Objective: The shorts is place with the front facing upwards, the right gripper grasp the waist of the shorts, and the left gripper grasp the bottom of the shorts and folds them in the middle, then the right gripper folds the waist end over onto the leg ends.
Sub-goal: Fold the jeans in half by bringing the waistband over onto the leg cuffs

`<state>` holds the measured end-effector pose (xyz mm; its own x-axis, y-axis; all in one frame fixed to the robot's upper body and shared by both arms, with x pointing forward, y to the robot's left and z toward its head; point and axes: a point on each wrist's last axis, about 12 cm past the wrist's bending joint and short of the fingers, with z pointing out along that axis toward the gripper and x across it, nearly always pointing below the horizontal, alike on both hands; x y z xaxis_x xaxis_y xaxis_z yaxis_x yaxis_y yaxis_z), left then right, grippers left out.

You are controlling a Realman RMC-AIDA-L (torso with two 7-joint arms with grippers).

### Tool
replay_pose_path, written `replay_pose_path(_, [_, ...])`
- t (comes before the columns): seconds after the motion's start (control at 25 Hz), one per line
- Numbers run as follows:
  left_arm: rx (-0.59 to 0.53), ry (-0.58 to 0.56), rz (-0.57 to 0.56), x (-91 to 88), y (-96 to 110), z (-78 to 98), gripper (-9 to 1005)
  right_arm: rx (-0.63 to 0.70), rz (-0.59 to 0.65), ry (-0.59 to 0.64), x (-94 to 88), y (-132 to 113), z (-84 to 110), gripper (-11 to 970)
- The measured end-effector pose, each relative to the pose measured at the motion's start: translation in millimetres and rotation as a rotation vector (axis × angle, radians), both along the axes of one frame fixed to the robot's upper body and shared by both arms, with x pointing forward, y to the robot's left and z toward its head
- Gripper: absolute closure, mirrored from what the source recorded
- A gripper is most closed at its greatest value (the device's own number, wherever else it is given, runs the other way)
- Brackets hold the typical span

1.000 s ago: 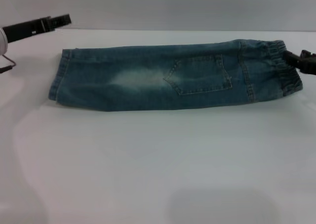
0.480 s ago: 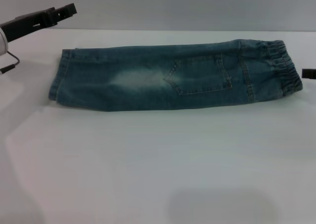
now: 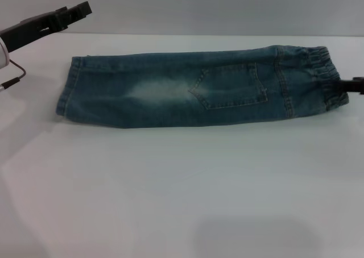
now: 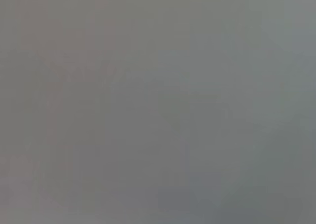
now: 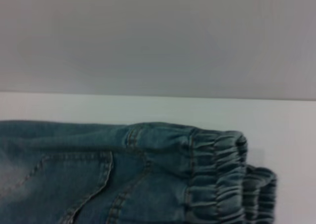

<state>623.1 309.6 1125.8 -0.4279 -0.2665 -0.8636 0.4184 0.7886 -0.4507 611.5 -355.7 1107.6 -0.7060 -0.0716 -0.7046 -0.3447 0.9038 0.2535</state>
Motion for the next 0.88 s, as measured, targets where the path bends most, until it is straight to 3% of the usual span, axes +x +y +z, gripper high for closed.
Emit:
replay_pose_path(0.32, [-0.016, -0.027, -0.024, -1.8, -2.9, 2.3, 329, -0.049, 0.023, 0.003, 2.5, 22.4, -14.8, 403])
replay_pose_path(0.88, [-0.025, -0.03, -0.029, -2.4, -4.8, -0.4, 331, -0.041, 0.029, 0.013, 1.3, 25.9, -18.1, 439])
